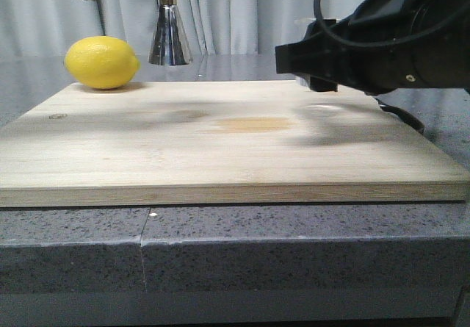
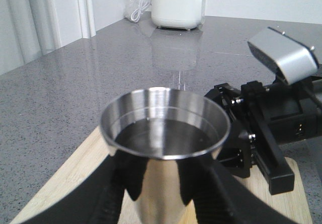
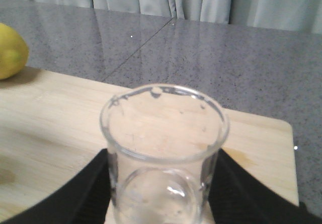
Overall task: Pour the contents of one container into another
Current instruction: 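Lower the beaker onto the board with the right gripper and release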
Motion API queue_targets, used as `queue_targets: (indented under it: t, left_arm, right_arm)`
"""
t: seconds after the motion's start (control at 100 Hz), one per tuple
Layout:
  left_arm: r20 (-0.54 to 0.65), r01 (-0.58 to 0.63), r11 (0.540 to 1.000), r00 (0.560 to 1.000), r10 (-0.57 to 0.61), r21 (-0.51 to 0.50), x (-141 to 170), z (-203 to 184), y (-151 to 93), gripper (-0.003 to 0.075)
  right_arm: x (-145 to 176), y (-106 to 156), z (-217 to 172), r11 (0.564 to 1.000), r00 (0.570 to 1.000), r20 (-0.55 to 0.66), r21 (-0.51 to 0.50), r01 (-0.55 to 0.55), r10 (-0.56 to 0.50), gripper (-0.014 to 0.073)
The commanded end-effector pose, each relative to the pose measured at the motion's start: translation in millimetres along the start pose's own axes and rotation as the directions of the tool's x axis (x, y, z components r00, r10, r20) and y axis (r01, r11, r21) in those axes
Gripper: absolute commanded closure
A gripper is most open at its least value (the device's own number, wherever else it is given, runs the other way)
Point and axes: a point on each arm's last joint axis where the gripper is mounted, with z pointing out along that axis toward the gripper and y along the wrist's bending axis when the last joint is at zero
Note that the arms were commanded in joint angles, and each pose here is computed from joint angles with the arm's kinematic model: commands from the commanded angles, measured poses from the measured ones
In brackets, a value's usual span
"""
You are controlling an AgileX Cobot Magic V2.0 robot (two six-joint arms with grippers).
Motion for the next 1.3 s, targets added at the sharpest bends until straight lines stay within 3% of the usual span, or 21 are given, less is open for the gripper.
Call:
queue_targets:
  t: [0.0, 1.02, 1.29]
  left_arm:
    - [0.154, -0.035, 0.998, 0.988, 0.025, 0.061, -33, -2, -12, 0.0479]
    - [0.154, -0.035, 0.998, 0.988, 0.025, 0.061, -33, -2, -12, 0.0479]
    - [0.154, -0.035, 0.998, 0.988, 0.025, 0.061, -33, -2, -12, 0.0479]
  right_arm:
    - [-20, 0, 1, 1.0, 0.99, 0.139, 0.006, 0.009, -0.01, 0.0246]
    - [-5, 6, 7, 0.998, 0.997, 0.062, -0.034, 0.051, -0.049, 0.0242]
    - [-13, 4, 4, 0.999, 0.994, 0.1, -0.028, 0.046, -0.043, 0.0068]
